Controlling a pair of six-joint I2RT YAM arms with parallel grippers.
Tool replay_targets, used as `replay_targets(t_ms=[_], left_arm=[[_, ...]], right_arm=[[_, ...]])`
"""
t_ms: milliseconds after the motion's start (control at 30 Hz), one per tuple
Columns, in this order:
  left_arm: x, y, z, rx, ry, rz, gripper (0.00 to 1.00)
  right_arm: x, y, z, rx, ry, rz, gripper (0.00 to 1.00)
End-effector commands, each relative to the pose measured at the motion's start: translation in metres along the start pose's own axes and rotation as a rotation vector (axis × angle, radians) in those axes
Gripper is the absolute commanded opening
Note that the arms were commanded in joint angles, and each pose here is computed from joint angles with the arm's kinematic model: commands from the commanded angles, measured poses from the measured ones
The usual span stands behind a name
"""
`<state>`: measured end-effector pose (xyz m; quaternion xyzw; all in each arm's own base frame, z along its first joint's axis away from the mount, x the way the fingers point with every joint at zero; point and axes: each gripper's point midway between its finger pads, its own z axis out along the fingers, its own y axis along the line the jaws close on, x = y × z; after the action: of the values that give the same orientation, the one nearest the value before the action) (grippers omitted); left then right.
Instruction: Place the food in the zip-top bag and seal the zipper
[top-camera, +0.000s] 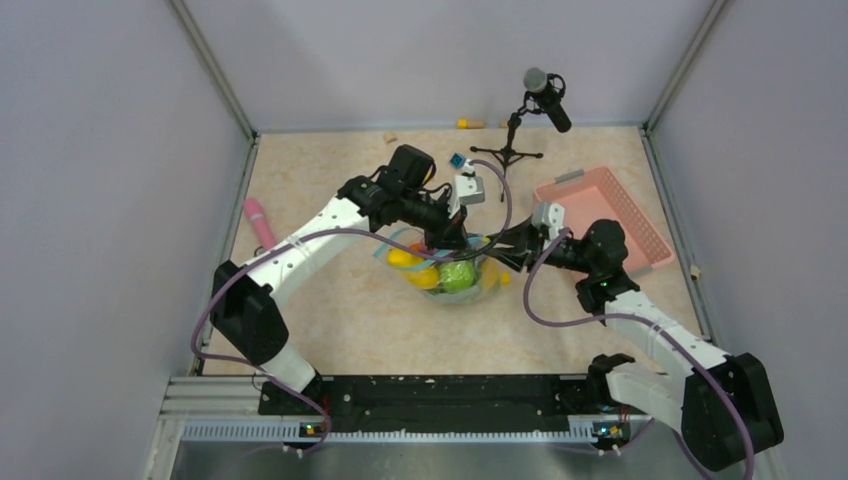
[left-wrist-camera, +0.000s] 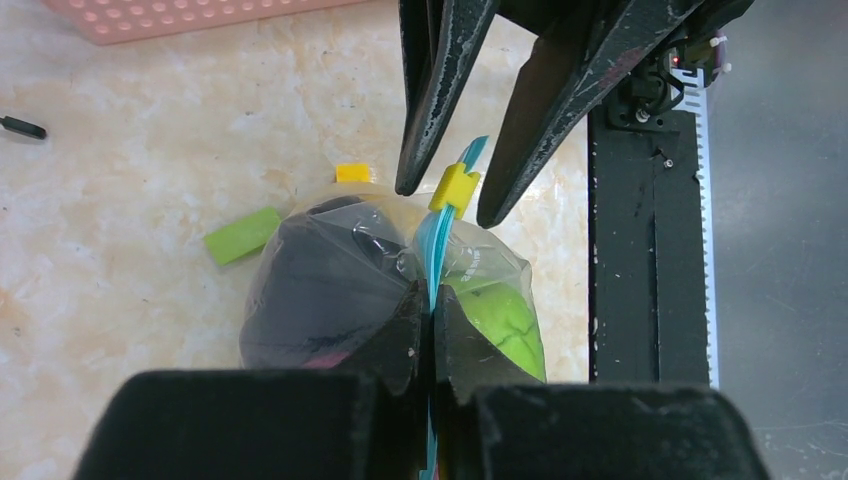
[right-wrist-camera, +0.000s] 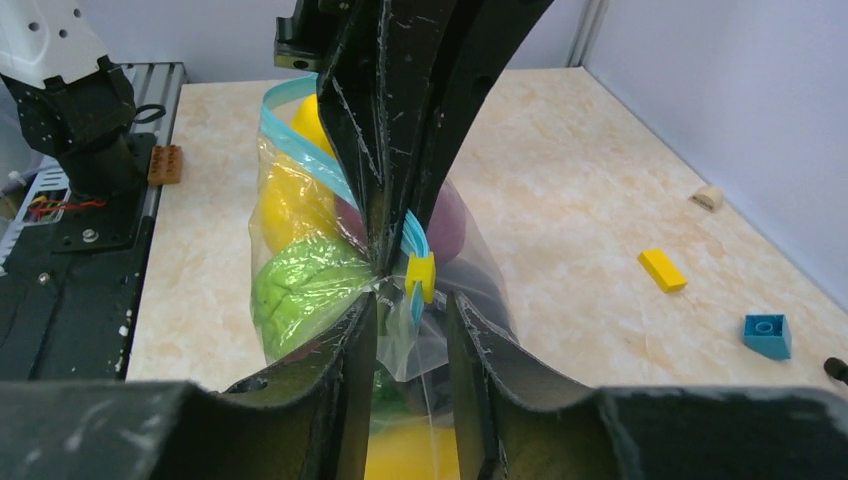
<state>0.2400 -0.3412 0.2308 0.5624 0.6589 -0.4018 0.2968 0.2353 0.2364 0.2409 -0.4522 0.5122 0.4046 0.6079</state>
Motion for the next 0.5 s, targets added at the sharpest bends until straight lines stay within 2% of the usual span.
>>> replay_targets(t_ms=[0, 100, 133, 200, 300, 367, 467], left_arm=[[-0.032, -0.016, -0.016, 0.017, -0.105, 0.081, 0.00], [-0.033, -0.017, -0.016, 0.022, -0.107, 0.079, 0.00], [-0.032, -0.017, -0.016, 0.026, -0.106, 0.078, 0.00], [-0.032, -0.017, -0.015, 0.029, -0.106, 0.078, 0.00], [-0.034, -0.019, -0.017, 0.037, -0.112, 0.085, 0.02], [-0.037, -0.021, -0.017, 0.042, -0.119, 0.091, 0.29], [-0.043, -0.022, -0.018, 0.053, -0.132, 0.099, 0.54]], right_arm=[[-0.008, -0.001, 0.001, -0.020, -0.004, -0.042, 0.31], [-0.011, 0.000, 0.002, -0.023, -0.016, -0.046, 0.29], [-0.012, 0.000, 0.002, -0.024, -0.021, -0.040, 0.24], [-0.012, 0.000, 0.003, -0.028, -0.023, -0.033, 0.01], [-0.008, 0.001, 0.003, -0.037, -0.011, -0.028, 0.00], [-0.006, 0.001, 0.003, -0.044, -0.003, -0.017, 0.00], [-0.007, 0.002, 0.005, -0.070, 0.002, -0.010, 0.00]])
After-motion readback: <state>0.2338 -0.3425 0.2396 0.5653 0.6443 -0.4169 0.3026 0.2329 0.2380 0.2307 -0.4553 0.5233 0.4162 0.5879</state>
